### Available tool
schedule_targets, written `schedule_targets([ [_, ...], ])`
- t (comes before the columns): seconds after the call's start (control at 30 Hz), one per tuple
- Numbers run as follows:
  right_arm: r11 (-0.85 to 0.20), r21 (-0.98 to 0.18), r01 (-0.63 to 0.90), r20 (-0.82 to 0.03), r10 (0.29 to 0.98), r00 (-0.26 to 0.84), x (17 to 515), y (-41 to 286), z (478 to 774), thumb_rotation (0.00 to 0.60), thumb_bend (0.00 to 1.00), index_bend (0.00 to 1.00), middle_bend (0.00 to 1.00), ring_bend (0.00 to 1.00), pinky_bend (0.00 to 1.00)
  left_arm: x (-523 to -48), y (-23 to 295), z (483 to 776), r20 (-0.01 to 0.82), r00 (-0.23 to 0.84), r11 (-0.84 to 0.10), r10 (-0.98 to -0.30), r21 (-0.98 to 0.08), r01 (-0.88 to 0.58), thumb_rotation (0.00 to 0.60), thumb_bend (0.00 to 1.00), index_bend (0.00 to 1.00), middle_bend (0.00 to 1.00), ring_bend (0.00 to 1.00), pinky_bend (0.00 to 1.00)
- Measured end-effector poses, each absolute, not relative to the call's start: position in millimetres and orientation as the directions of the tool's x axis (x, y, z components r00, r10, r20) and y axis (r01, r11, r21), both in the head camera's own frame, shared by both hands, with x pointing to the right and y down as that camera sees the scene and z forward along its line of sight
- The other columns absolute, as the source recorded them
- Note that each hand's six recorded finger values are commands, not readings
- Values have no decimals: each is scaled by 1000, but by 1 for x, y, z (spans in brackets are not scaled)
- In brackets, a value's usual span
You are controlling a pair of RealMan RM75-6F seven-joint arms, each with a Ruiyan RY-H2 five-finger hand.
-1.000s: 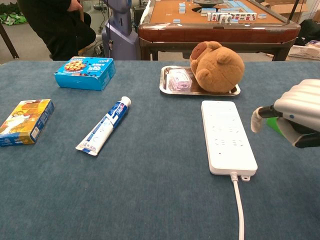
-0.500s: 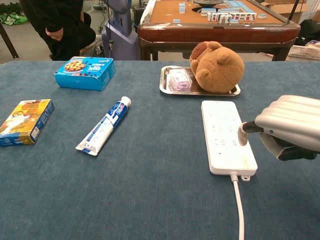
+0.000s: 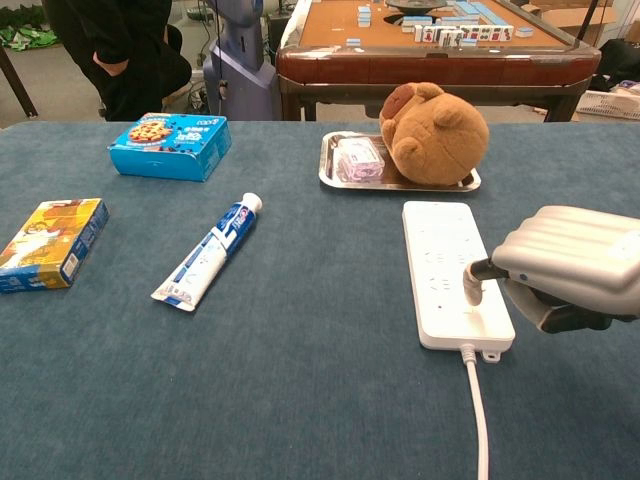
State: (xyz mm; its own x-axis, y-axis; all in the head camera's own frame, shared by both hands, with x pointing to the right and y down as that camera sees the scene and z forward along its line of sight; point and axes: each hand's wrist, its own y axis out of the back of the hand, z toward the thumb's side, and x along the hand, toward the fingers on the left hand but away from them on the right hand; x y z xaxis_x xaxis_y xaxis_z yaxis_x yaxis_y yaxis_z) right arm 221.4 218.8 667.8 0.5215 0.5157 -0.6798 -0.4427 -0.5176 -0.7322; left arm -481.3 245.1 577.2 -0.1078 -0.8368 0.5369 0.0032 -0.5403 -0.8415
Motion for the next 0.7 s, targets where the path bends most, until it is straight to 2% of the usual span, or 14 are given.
schedule_targets([
  [0.7,-521,-719,-460,-694,501,517,215,218,676,600,1000,351,1000,1000,1000,-483,245,575,533,-114,-536,-838,-844,-3,600,198,366,220,251,447],
])
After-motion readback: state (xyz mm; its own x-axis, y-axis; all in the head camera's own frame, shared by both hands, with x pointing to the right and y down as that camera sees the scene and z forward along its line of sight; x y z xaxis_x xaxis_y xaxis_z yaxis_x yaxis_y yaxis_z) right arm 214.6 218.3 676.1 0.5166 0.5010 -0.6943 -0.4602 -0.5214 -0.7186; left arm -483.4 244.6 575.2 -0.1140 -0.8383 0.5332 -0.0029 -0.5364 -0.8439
